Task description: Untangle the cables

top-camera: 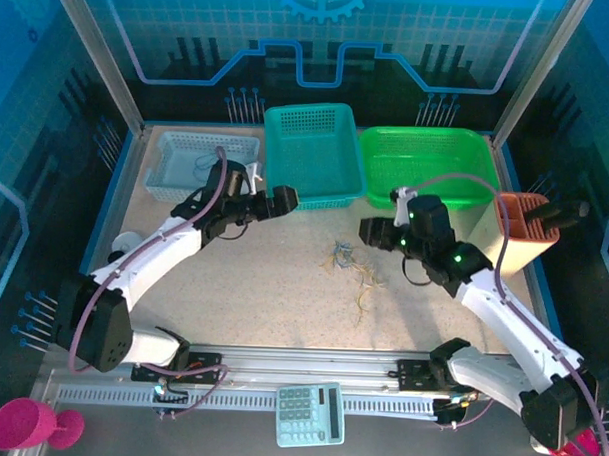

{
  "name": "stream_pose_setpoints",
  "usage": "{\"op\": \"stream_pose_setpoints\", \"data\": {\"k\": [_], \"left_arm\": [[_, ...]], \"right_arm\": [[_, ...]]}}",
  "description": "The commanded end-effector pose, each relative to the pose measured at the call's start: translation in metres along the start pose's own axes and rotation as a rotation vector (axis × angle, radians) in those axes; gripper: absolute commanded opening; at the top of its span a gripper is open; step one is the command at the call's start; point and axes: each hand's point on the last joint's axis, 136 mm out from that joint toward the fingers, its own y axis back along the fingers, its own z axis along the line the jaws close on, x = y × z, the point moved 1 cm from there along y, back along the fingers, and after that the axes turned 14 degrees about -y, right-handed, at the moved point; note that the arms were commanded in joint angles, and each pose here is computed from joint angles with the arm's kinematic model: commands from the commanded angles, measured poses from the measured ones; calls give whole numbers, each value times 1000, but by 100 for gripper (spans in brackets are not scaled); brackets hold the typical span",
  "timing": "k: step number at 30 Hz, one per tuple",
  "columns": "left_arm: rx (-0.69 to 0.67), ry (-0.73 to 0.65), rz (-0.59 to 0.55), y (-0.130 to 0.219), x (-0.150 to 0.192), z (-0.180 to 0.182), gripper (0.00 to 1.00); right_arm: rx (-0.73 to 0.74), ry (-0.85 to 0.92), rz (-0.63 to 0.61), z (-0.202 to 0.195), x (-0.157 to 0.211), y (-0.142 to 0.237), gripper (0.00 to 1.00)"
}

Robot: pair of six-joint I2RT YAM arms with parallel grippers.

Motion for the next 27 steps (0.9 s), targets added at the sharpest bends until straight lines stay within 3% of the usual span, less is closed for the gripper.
{"op": "stream_pose_setpoints", "data": {"k": [1, 14, 27], "left_arm": [[21, -15, -22, 5, 2, -11, 99], [13, -7, -19, -6, 3, -14, 99], [7, -9, -37, -6, 2, -13, 99]], "right_arm": [[119, -85, 90, -40, 39, 6, 66], [342, -102, 352, -82, 155, 13, 63], [420, -56, 423, -74, 187, -11, 52]]}}
